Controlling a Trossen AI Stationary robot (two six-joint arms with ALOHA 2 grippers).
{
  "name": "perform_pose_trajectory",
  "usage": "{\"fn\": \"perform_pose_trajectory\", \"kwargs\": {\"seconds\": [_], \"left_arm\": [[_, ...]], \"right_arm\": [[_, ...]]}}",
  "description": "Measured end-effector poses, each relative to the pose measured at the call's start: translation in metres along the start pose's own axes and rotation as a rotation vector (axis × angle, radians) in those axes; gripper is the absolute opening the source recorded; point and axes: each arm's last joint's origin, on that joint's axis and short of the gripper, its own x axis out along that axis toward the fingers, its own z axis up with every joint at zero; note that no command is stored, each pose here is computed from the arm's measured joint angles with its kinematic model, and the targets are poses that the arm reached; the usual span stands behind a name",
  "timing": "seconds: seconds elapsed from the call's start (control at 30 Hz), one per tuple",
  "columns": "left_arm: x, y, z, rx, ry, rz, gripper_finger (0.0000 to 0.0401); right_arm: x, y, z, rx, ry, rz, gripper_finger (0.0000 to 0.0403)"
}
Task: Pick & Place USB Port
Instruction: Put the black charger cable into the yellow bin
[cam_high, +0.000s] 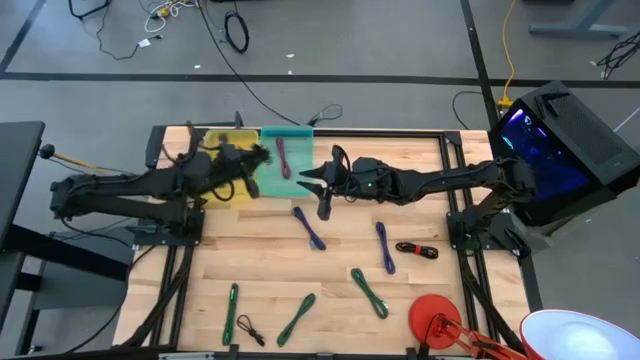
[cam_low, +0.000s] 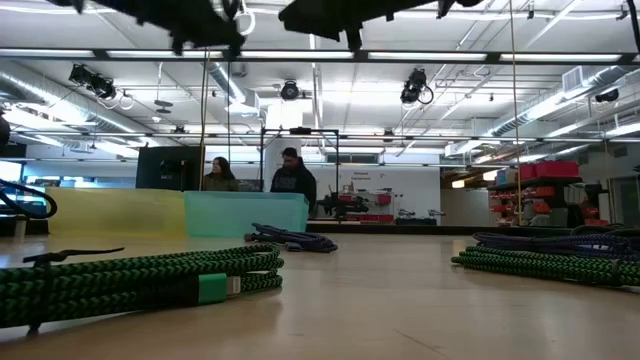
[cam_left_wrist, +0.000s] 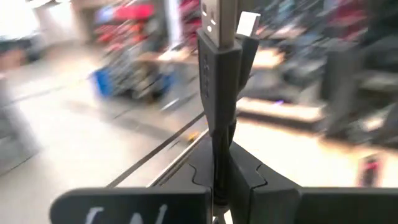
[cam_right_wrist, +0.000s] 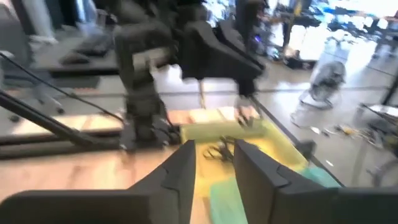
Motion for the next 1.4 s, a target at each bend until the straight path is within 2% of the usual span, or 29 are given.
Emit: {"fn": "perform_pose_trajectory", "kwargs": {"seconds": [0.23,0.33,0.57,0.67,1.07,1.27,1.4], "left_arm": [[-0.043,0.034,-0.02,-0.059,0.222,0.289,0.0017],[-0.055,0.042,-0.03,-0.088,0.295,0.355,0.0017],[-0.063,0.054,-0.045,-0.118,0.421,0.511,0.0017],[-0.058,0.057,-0.048,-0.108,0.45,0.566,0.0017],[-0.022,0.072,-0.068,-0.089,0.699,0.594,0.0017],[0.0,0.084,-0.076,-0.13,0.76,0.502,0.0017],[0.009,0.097,-0.086,-0.14,0.834,0.526,0.0017]], "right_arm": [[0.0,-0.003,-0.006,-0.011,0.058,-0.077,0.0128],[0.0,-0.003,-0.006,-0.008,0.056,-0.078,0.0128],[0.0,-0.002,-0.006,0.014,0.057,-0.073,0.0118],[0.0,-0.001,-0.005,0.021,0.05,-0.03,0.0115],[-0.002,0.011,-0.005,0.016,0.052,0.029,0.0114],[-0.003,0.017,-0.005,0.012,0.054,0.047,0.0114],[-0.004,0.021,-0.006,0.008,0.064,0.056,0.0114]]}}
